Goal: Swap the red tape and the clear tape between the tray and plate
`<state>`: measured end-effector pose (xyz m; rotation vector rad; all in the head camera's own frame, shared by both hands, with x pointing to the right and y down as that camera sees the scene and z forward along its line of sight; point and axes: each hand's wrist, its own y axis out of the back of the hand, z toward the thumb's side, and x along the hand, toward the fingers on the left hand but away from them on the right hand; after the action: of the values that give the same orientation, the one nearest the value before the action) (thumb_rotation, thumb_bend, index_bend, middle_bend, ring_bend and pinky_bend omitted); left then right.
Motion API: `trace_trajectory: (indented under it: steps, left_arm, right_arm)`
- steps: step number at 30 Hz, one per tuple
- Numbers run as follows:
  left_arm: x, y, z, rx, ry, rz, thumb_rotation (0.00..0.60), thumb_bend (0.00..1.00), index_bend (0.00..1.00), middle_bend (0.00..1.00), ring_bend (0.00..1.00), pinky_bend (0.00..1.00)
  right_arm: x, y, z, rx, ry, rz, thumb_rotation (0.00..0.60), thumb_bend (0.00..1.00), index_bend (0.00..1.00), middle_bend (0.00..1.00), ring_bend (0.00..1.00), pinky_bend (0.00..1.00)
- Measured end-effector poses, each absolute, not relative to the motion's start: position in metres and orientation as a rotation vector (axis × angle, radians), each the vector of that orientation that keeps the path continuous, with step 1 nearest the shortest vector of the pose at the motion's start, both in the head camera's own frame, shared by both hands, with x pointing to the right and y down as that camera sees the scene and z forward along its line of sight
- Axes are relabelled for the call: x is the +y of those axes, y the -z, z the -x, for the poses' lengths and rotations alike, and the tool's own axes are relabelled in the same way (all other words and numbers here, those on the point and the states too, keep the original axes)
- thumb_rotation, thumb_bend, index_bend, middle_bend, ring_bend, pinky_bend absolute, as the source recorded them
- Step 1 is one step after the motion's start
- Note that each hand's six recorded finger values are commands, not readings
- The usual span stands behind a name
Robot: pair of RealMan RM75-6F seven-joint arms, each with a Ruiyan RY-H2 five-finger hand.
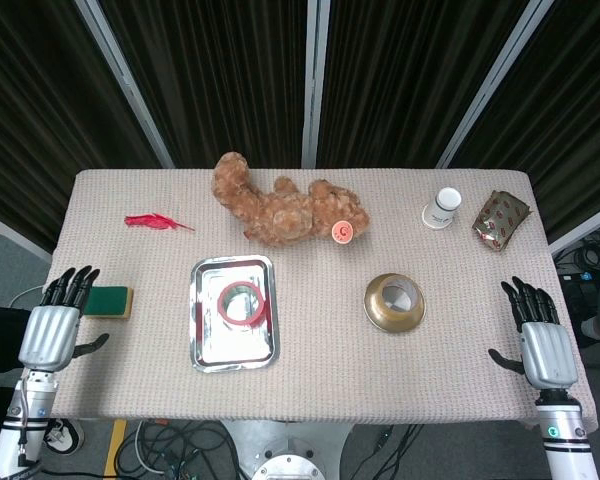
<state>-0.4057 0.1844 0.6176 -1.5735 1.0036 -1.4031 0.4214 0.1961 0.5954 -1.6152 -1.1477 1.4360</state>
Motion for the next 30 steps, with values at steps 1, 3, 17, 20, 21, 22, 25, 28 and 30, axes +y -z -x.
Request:
trace_trajectory:
  steps: [1, 3, 17, 20, 21, 22, 25, 28, 30]
  left_arm:
    - [0.185, -0.618, 0.406, 1.003, 1.405, 1.576, 0.6, 0.1, 0.05, 0.05, 0.0, 0.13]
    - [0.185, -0.618, 0.406, 1.003, 1.409, 1.577, 0.6, 0.1, 0.05, 0.05, 0.0, 0.13]
    - [0.185, -0.619, 0.402, 0.995, 1.393, 1.584, 0.6, 0.1, 0.05, 0.05, 0.0, 0.13]
    - [0.186, -0.622, 0.404, 0.996, 1.415, 1.592, 0.6, 0.1, 0.05, 0.05, 0.0, 0.13]
    - [0.186, -0.623, 0.404, 0.997, 1.418, 1.595, 0.6, 0.1, 0.05, 0.05, 0.0, 0.13]
    - [0.186, -0.623, 0.405, 0.997, 1.418, 1.596, 0.6, 0.1, 0.05, 0.05, 0.0, 0.13]
    - [0.187, -0.625, 0.404, 0.99, 1.42, 1.605, 0.6, 0.1, 0.05, 0.05, 0.0, 0.13]
    - [0.189, -0.627, 0.404, 0.981, 1.426, 1.616, 0.6, 0.1, 0.05, 0.05, 0.0, 0.13]
    - [0.19, -0.627, 0.405, 0.982, 1.429, 1.618, 0.6, 0.1, 0.05, 0.05, 0.0, 0.13]
  right_arm:
    - [0.197, -0.596, -0.421, -1.143, -1.44, 1.617, 0.6, 0.0, 0.0, 0.0, 0.0, 0.0]
    - [0.197, -0.598, -0.422, -1.133, -1.45, 1.624, 0.6, 0.0, 0.0, 0.0, 0.0, 0.0]
    - [0.17, -0.626, -0.396, -0.962, -1.516, 1.735, 0.6, 0.0, 0.0, 0.0, 0.0, 0.0]
    - [0.155, -0.637, -0.384, -0.905, -1.539, 1.75, 0.6, 0.0, 0.0, 0.0, 0.0, 0.0]
    - [0.15, -0.642, -0.378, -0.885, -1.544, 1.763, 0.6, 0.0, 0.0, 0.0, 0.0, 0.0]
    - [0.146, -0.645, -0.372, -0.869, -1.547, 1.773, 0.6, 0.0, 0.0, 0.0, 0.0, 0.0]
    - [0.133, -0.656, -0.353, -0.817, -1.543, 1.807, 0.6, 0.0, 0.0, 0.0, 0.0, 0.0]
    - [0.124, -0.667, -0.333, -0.786, -1.525, 1.841, 0.6, 0.0, 0.0, 0.0, 0.0, 0.0]
    - [0.118, -0.673, -0.321, -0.764, -1.508, 1.854, 0.6, 0.0, 0.0, 0.01, 0.0, 0.0]
